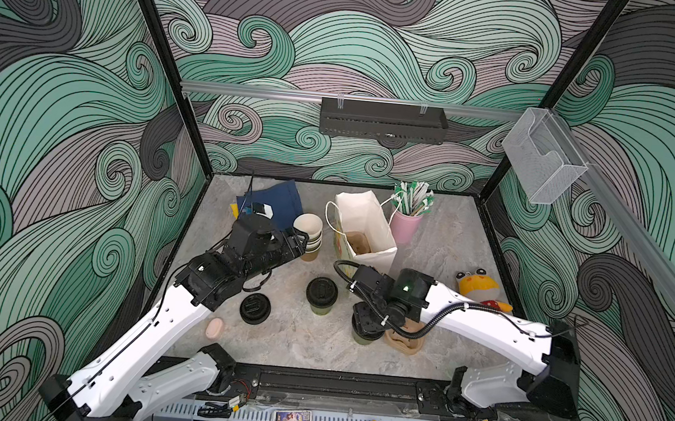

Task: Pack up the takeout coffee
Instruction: 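Lift the green cup with the right gripper and carry it over the bag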

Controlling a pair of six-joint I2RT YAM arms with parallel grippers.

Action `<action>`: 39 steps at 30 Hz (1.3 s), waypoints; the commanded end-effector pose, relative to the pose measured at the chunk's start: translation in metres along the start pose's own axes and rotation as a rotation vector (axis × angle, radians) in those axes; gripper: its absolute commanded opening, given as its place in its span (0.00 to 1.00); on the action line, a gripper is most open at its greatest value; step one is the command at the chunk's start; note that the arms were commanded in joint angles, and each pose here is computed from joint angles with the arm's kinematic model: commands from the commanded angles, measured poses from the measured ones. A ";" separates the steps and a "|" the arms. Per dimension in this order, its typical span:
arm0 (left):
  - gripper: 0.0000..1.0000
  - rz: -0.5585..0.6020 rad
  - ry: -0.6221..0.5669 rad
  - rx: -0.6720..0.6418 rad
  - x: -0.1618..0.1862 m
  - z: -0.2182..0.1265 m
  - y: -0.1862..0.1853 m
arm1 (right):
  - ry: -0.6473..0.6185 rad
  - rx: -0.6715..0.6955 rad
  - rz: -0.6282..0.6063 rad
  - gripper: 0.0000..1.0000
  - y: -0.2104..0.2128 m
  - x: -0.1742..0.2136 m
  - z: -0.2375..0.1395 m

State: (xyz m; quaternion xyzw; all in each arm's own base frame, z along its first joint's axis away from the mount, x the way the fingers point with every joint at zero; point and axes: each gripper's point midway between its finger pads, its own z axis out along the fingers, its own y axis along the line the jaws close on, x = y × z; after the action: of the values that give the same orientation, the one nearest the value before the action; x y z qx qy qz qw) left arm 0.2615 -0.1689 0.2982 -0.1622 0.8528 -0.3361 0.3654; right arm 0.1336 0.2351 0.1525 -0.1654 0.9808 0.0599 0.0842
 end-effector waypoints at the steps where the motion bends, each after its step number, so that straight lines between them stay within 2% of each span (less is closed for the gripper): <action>1: 0.73 0.062 0.021 0.151 -0.007 -0.002 -0.038 | 0.000 -0.004 -0.049 0.63 -0.019 0.017 -0.034; 8: 0.77 0.094 0.077 0.330 -0.007 0.009 -0.084 | -0.095 -0.079 -0.114 0.63 -0.041 0.021 -0.118; 13: 0.78 0.102 0.088 0.327 -0.012 0.023 -0.092 | -0.193 -0.129 -0.087 0.63 -0.044 0.000 -0.166; 16: 0.76 0.088 0.080 0.289 -0.015 0.031 -0.089 | -0.247 -0.155 -0.086 0.63 -0.038 -0.021 -0.188; 21: 0.60 0.079 0.098 0.213 -0.015 0.042 -0.078 | -0.324 -0.161 -0.075 0.63 -0.032 -0.059 -0.216; 27: 0.38 0.072 0.127 0.220 -0.010 0.049 -0.079 | -0.387 -0.194 -0.049 0.62 -0.023 -0.112 -0.230; 33: 0.20 0.083 0.163 0.268 -0.006 0.050 -0.091 | -0.396 -0.184 -0.011 0.62 -0.023 -0.154 -0.220; 39: 0.05 0.062 0.263 0.328 0.008 0.049 -0.104 | -0.345 -0.078 0.025 0.62 -0.039 -0.176 -0.189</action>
State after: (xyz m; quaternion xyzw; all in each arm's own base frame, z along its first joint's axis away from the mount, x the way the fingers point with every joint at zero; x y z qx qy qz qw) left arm 0.3010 -0.2610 0.3222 -0.0498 0.8431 -0.4461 0.2961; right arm 0.2807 0.2369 0.3751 -0.1436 0.9435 0.1575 0.2536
